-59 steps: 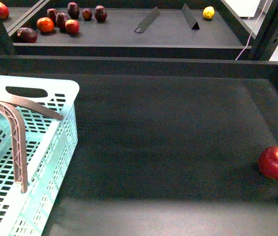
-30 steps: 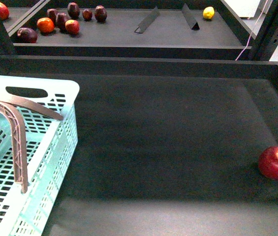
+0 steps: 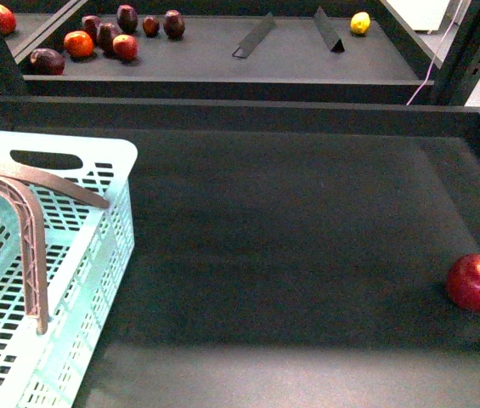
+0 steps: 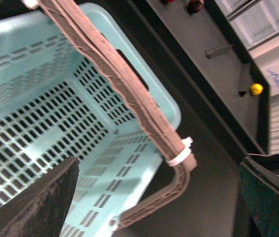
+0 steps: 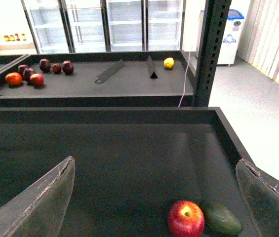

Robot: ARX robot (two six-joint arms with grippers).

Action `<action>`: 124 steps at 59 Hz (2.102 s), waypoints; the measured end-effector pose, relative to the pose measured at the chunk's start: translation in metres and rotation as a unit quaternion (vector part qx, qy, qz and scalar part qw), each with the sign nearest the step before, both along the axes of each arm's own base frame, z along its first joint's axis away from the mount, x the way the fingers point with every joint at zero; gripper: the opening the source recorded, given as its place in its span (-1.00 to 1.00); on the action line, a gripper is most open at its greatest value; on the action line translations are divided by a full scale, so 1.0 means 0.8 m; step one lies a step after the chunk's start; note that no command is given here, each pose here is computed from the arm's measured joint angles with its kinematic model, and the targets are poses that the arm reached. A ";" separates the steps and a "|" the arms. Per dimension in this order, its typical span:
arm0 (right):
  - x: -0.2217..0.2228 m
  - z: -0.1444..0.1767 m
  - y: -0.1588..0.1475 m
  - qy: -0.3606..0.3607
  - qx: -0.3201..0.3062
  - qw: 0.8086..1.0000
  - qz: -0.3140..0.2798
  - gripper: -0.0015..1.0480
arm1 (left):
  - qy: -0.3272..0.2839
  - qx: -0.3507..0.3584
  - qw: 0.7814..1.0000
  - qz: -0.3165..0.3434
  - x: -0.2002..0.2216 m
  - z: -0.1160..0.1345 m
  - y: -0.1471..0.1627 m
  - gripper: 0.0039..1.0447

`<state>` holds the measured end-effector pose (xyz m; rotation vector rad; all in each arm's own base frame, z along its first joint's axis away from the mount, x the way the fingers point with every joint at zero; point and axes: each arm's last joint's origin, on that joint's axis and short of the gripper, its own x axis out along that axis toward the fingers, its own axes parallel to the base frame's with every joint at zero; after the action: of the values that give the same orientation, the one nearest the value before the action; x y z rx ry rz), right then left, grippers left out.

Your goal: Pick apple with right arm and hold basket with left

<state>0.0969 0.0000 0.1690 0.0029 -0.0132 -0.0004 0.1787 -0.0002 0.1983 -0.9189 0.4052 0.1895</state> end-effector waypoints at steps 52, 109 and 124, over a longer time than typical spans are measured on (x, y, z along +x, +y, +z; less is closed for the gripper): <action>0.000 0.000 0.000 0.000 0.000 1.000 0.000 0.83 | 0.076 -0.149 0.977 0.133 0.169 -0.053 0.041 0.87; 0.000 0.000 0.000 0.000 0.000 1.000 0.000 0.83 | 0.079 0.033 0.989 0.124 0.179 -0.027 -0.003 -0.72; 0.000 0.000 0.000 0.000 0.000 1.000 0.000 0.83 | 0.026 0.050 0.995 0.085 0.161 0.018 -0.021 -0.72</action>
<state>0.0969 0.0000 0.1690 0.0029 -0.0132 -0.0004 0.3079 -0.0172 0.2125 -0.8502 0.3628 0.3865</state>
